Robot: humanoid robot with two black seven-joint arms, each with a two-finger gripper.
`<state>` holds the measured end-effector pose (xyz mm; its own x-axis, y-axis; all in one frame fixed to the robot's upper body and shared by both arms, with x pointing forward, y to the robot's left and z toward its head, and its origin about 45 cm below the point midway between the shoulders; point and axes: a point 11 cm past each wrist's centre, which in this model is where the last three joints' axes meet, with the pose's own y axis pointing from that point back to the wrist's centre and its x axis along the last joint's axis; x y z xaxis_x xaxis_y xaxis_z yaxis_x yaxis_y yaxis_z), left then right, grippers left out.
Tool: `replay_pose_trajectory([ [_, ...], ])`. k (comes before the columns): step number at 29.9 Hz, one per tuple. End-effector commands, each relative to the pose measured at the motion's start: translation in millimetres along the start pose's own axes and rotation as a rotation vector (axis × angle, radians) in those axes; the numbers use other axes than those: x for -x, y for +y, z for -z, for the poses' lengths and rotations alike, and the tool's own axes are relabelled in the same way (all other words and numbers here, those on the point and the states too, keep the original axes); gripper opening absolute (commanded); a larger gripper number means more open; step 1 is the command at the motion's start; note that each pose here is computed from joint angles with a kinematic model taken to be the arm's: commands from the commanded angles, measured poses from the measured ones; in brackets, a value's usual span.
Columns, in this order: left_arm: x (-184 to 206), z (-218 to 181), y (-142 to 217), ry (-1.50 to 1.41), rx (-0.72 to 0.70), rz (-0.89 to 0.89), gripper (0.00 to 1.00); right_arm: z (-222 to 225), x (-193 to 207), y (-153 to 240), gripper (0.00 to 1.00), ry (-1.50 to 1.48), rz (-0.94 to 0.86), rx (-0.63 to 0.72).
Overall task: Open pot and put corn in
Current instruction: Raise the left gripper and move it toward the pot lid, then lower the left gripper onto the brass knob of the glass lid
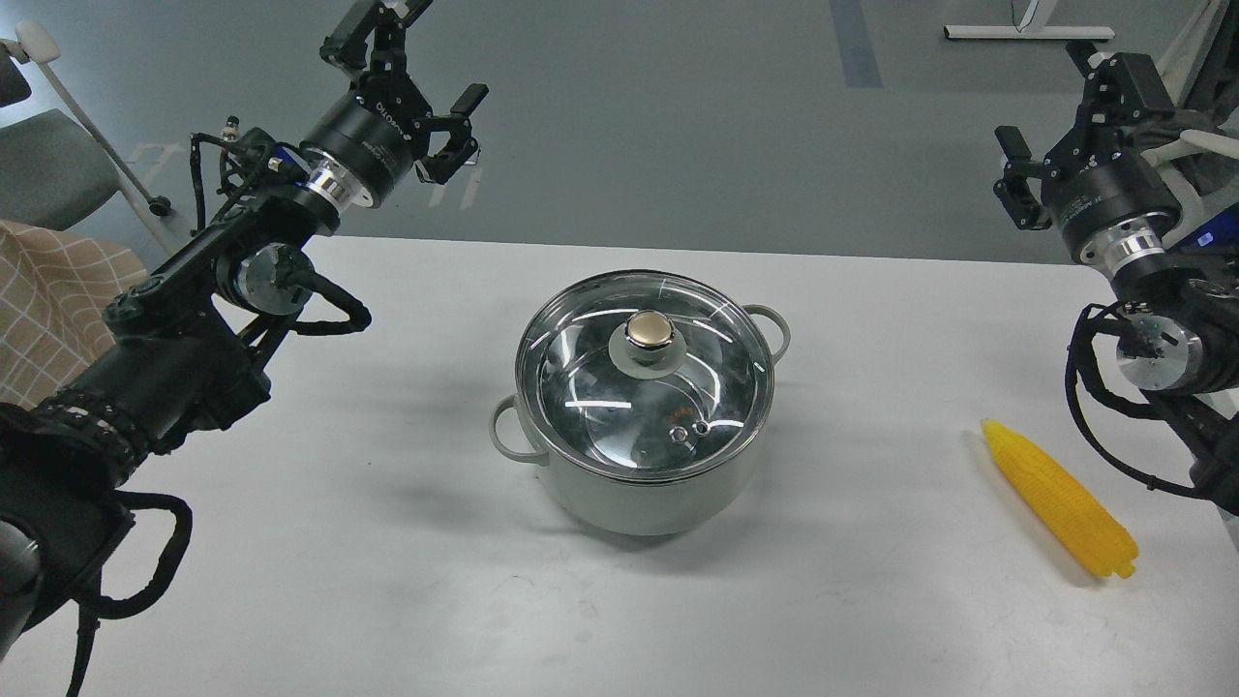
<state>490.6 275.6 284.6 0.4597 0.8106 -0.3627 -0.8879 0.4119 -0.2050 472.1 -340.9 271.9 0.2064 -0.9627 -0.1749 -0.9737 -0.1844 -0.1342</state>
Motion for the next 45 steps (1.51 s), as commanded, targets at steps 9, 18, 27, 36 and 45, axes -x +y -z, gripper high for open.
replay_pose_trajectory([
  [9, 1, 6, 1, 0.005, 0.041, -0.028, 0.98, 0, -1, 1, 1.0, 0.006, 0.0, 0.002],
  [18, 21, -4, -4, -0.074, 0.059, 0.046, 0.98, -5, -2, 2, 1.0, 0.024, 0.005, 0.022],
  [27, 87, -45, 1, -0.57, 0.075, 0.374, 0.98, 5, -27, 13, 1.0, 0.07, -0.049, 0.025],
  [36, 153, -59, 33, -1.134, 0.075, 0.715, 0.98, 5, -44, 28, 1.0, 0.091, -0.069, 0.044],
  [45, 167, -12, 56, -1.769, 0.1, 0.885, 0.98, -7, -49, 37, 1.0, 0.091, -0.081, 0.072],
])
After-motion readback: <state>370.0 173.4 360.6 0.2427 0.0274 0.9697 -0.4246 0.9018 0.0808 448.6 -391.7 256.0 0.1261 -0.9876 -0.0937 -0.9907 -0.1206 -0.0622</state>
